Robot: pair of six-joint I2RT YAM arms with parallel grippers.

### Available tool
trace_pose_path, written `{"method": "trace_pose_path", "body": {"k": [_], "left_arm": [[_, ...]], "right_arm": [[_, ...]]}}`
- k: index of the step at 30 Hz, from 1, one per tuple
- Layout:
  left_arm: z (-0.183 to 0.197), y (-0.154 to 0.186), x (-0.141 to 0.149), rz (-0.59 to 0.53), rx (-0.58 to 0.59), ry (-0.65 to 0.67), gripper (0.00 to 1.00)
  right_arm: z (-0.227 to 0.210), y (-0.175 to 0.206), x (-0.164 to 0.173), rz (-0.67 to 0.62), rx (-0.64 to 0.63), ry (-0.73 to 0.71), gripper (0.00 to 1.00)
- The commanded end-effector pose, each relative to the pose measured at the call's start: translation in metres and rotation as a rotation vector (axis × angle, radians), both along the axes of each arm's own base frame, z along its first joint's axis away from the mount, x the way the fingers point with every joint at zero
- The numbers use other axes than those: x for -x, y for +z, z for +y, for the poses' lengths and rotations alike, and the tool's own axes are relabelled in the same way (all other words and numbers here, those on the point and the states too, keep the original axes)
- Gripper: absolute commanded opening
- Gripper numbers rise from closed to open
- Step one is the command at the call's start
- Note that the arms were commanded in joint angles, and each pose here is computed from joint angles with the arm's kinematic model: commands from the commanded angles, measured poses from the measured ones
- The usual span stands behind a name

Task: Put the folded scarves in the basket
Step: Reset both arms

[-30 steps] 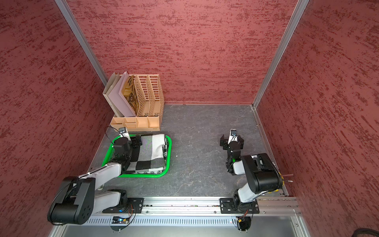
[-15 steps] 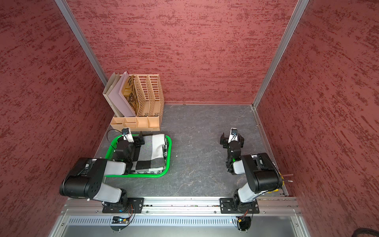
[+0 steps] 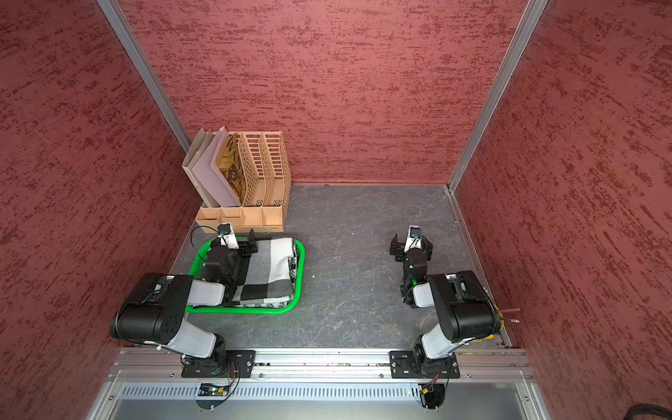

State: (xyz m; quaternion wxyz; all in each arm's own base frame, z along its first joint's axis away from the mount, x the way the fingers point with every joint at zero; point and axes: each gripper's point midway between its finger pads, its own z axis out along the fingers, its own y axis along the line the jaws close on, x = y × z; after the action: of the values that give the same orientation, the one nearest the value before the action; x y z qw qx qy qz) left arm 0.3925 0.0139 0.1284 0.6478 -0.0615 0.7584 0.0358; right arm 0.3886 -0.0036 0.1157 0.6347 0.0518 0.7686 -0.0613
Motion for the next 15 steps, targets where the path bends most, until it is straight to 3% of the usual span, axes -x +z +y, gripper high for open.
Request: {"method": "trace_pose_path", "body": {"k": [1,15], "left_arm": [[-0.002,-0.011,-0.005,0.065,0.032,-0.043,1.00],[-0.012,-0.013,-0.006,0.083,0.030,-0.121,1.00]], "right_arm": [[-0.001,0.007,-0.009,0.000,0.001,-0.002,0.98],[-0.001,0.006,-0.009,0.003,0.002,-0.001,0.99]]}}
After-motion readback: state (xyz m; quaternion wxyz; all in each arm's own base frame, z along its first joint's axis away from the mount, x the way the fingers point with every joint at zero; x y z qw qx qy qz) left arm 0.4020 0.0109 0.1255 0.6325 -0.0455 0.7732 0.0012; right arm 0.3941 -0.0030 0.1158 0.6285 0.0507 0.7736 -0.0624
